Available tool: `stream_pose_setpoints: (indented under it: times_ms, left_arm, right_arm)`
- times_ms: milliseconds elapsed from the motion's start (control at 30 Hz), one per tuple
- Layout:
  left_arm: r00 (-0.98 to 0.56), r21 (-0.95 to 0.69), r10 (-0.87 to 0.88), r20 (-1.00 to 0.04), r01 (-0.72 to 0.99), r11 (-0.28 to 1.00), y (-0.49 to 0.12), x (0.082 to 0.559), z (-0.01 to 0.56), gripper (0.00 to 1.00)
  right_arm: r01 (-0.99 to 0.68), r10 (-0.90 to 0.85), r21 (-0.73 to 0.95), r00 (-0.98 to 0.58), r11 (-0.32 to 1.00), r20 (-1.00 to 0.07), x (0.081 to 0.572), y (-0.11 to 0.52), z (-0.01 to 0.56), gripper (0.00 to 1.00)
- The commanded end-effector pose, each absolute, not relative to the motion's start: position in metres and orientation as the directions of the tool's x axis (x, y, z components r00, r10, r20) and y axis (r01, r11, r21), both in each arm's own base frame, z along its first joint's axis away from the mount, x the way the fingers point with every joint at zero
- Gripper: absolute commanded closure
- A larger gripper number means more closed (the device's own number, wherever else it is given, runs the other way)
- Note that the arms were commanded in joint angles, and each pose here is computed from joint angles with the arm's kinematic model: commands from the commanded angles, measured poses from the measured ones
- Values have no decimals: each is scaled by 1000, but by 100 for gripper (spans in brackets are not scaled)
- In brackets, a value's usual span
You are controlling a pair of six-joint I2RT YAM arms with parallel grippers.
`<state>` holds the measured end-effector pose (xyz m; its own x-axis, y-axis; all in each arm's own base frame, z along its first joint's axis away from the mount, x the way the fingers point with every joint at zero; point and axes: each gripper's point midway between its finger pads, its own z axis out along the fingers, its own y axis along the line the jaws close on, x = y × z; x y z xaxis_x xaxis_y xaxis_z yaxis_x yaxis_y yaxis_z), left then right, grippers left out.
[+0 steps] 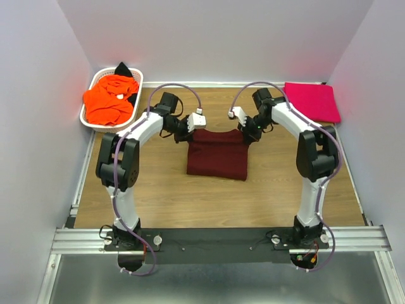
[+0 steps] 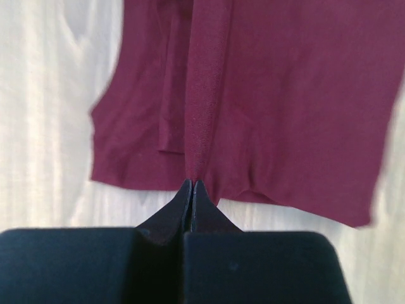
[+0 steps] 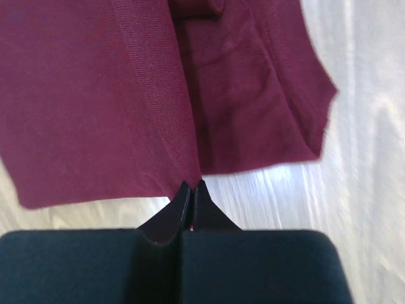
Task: Fold and stack the t-shirts
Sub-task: Fold the tshirt
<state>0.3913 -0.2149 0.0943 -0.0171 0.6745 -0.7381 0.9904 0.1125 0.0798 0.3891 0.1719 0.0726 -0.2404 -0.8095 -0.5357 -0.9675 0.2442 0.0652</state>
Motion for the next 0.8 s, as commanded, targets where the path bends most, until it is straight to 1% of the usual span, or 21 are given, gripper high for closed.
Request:
stream_pose_setpoints:
  times_ms: [0, 133, 233, 267, 300, 400, 467, 533, 600, 667, 700, 733, 767]
  left_arm:
    - [-56, 88, 689, -722, 981, 172, -206, 410, 78, 100]
    - [-104, 39, 709, -697, 982, 183, -202, 403, 54, 100]
    - [-122, 12, 721, -682, 984, 178, -202, 390, 44, 100]
    - [-108, 26, 718, -687, 985, 173, -202, 388, 50, 100]
    - [-116, 7, 723, -681, 986, 165, -203, 376, 44, 100]
    - [-93, 19, 723, -685, 989, 145, -205, 360, 52, 100]
    - [-95, -8, 712, -696, 992, 124, -206, 339, 57, 100]
    - [-89, -26, 709, -700, 995, 99, -204, 318, 62, 100]
    - [-86, -43, 700, -709, 996, 79, -203, 304, 64, 100]
    - [-74, -35, 692, -718, 997, 70, -201, 296, 74, 100]
    - [-71, -32, 691, -720, 997, 68, -200, 293, 78, 100]
    - [-73, -35, 691, -719, 997, 70, -199, 292, 79, 100]
    - [-75, -29, 691, -719, 997, 77, -197, 295, 81, 98]
  right_arm:
    - [-957, -794, 134, -289, 258, -535, 395, 175, 52, 99]
    - [-927, -765, 219, -374, 303, -524, 389, 181, 34, 99]
    - [-904, -749, 276, -426, 326, -508, 376, 185, 26, 99]
    - [-899, -746, 288, -435, 329, -504, 370, 186, 27, 99]
    - [-896, -744, 304, -439, 323, -504, 359, 188, 27, 99]
    - [-887, -737, 333, -454, 321, -500, 338, 193, 33, 99]
    - [-880, -731, 349, -466, 323, -499, 319, 193, 42, 99]
    - [-865, -718, 375, -491, 334, -494, 305, 191, 48, 97]
    - [-869, -699, 360, -489, 339, -522, 301, 192, 67, 94]
    - [-867, -678, 351, -495, 352, -543, 300, 194, 85, 87]
    - [-857, -665, 369, -512, 359, -543, 297, 195, 91, 80]
    - [-854, -657, 375, -518, 361, -547, 298, 197, 97, 62]
    - [-852, -641, 378, -521, 361, -563, 302, 201, 107, 55]
